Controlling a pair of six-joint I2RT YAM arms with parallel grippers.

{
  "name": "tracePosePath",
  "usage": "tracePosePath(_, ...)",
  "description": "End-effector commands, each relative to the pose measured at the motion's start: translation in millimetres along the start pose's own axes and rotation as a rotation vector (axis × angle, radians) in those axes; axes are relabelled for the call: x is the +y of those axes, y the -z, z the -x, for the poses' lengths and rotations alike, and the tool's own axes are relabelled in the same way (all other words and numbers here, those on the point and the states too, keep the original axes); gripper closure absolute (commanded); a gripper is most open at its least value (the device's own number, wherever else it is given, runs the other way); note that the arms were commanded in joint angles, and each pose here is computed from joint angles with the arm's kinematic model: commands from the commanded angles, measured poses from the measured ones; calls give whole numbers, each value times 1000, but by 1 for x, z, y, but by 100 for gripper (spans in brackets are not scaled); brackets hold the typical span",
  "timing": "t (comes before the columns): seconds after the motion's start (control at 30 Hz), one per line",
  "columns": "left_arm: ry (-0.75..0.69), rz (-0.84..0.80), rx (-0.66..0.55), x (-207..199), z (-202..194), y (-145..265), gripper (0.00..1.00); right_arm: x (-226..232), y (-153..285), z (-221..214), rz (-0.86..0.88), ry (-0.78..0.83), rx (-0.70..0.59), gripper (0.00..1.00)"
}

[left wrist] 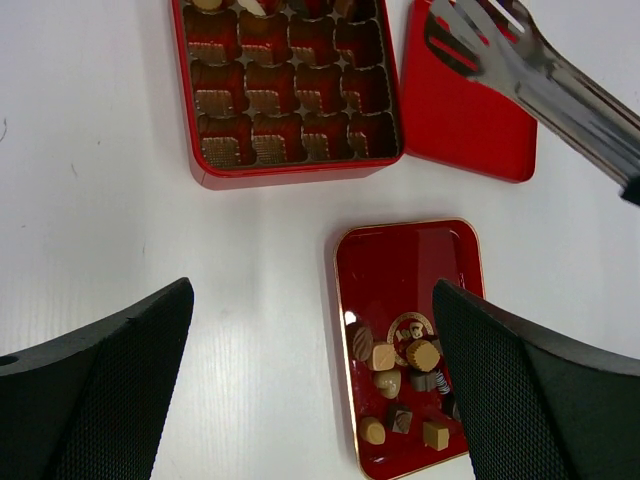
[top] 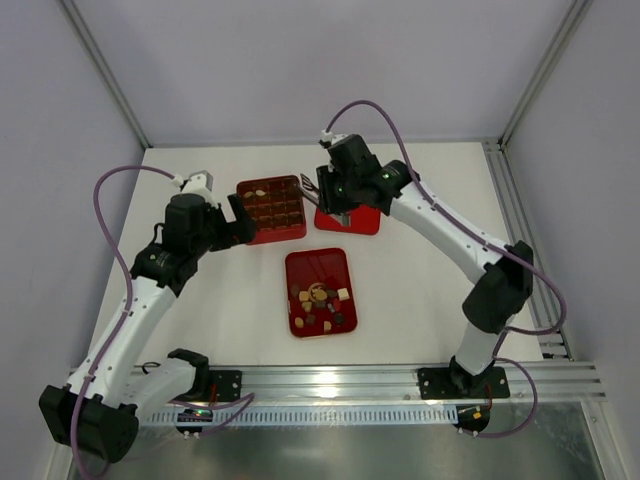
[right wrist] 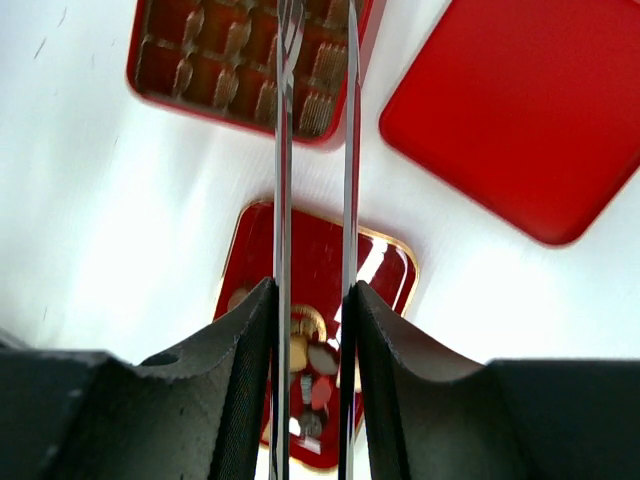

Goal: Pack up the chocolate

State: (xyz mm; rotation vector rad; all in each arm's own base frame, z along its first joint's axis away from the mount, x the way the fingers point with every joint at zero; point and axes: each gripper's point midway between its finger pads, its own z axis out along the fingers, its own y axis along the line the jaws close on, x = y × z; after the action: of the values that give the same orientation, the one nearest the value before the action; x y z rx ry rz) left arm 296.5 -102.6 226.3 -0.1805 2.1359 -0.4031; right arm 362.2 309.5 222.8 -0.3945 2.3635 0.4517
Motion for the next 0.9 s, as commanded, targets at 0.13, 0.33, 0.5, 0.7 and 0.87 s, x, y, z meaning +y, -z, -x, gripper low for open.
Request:
tracePosePath(0.13, 3, -26, -31, -5, 8, -1, 0, 23, 83, -78, 58, 61, 31, 62)
tracePosePath(0.33, 5, -25, -28, -5, 8, -2, 0, 25, 111, -147, 64, 117, 163, 62)
tracePosePath(0.5, 3, -24, -30, -4, 8, -2, 0, 27, 119, -174, 63, 163, 225, 62)
tracePosePath(0.7, 2, -21, -31, -4, 8, -1, 0, 23, 117, -191, 50, 173, 271, 62)
tracePosePath(0.87, 2, -22, -30, -4, 8, -1, 0, 21, 114, -197, 37, 186, 284, 62)
